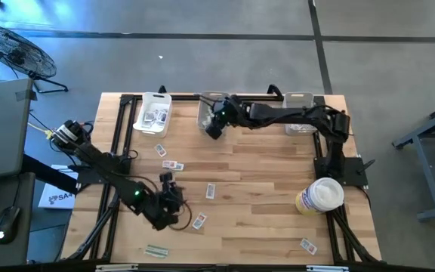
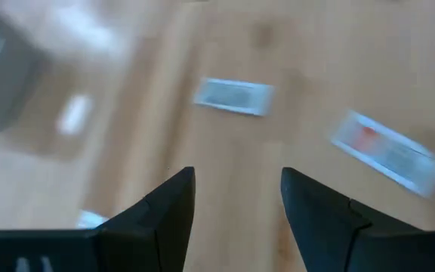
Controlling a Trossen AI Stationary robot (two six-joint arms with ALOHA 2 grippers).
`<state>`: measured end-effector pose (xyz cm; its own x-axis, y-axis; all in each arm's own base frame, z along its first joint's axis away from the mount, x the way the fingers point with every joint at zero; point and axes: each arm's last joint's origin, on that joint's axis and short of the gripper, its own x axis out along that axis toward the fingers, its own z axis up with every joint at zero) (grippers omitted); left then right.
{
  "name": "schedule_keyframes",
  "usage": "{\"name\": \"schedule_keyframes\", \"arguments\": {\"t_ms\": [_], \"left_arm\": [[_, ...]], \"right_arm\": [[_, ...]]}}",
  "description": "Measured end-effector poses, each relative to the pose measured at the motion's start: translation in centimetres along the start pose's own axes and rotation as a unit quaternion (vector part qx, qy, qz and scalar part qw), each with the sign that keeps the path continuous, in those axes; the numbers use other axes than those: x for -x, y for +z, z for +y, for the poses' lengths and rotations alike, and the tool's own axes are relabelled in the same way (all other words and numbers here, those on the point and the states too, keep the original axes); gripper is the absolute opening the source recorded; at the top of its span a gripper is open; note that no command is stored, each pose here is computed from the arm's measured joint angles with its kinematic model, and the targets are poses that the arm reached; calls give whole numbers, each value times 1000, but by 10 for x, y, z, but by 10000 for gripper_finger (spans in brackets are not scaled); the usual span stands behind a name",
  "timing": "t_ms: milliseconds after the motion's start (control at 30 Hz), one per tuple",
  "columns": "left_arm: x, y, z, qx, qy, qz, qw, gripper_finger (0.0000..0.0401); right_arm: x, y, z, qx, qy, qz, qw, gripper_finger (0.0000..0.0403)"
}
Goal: Pick & Place First Aid Supplies
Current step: Put the green pad into the left gray bin
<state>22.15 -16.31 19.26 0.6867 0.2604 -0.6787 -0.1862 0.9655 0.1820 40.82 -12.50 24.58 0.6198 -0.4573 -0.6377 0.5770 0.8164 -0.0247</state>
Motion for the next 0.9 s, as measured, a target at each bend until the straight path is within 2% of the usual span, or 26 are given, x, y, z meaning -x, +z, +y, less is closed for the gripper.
{"name": "schedule_keyframes", "arguments": {"t_ms": [100,200,333,433,567,667,800,900], "left_arm": [[12,-4,-13,-25,-63,29,997,192],[23,-6,-23,-25,-132,69,988,192],[36,-8,-36,-18,-232,127,964,192],[43,-13,-42,-36,-288,160,943,192],[48,-27,-48,-58,-308,166,935,192],[51,-34,-54,-34,-324,161,932,192],[56,-39,-64,-5,-324,120,939,192],[58,-48,-77,-8,-326,98,940,192]], "right_arm": [[13,-4,22,22,19,6,1000,126],[21,-16,46,50,43,30,997,126],[36,-29,77,87,52,39,994,126],[48,-38,98,115,60,39,991,126],[62,-47,119,151,65,26,986,126],[68,-51,128,174,52,16,983,126],[73,-54,133,203,22,3,979,126],[73,-54,132,213,5,-3,977,126]]}}
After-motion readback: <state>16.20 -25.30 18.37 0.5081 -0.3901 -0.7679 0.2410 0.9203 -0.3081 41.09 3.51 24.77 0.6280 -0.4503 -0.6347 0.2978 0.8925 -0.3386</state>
